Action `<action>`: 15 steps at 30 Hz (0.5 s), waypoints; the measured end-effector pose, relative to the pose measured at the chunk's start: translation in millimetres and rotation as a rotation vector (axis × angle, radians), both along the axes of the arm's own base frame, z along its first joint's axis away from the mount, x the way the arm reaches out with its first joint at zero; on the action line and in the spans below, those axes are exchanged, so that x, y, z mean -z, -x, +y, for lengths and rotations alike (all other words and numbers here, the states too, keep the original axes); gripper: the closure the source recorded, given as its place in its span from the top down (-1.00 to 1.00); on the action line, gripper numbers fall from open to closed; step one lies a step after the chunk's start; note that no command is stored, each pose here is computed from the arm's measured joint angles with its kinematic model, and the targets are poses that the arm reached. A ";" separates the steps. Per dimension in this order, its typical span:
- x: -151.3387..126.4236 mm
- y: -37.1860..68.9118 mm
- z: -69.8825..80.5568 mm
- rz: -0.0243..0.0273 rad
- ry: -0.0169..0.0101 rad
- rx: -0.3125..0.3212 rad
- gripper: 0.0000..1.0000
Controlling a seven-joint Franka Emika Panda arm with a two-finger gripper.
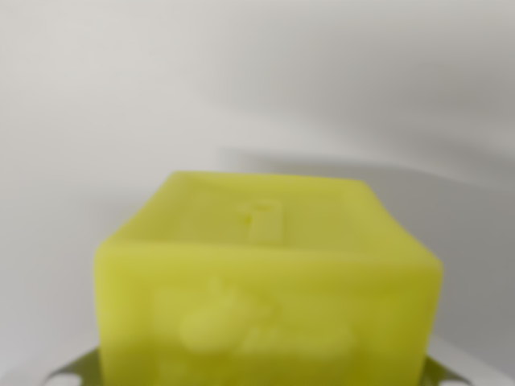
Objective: Pick yellow cube
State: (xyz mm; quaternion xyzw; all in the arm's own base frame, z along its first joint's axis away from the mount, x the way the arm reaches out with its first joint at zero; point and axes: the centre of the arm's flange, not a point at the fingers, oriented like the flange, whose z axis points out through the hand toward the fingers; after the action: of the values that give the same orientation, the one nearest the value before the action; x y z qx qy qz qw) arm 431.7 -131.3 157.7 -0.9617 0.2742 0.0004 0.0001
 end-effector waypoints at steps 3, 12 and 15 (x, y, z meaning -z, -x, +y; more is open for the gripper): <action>-7.6 -0.1 -0.1 -0.0002 0.0001 0.000 -1.00; -30.0 0.0 0.0 0.0001 0.0000 0.000 -1.00; -37.5 0.0 0.0 0.0002 -0.0001 0.000 -1.00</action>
State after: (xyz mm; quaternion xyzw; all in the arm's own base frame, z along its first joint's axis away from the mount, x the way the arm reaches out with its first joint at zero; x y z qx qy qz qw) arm 431.7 -131.3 195.2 -0.9617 0.2741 0.0005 0.0002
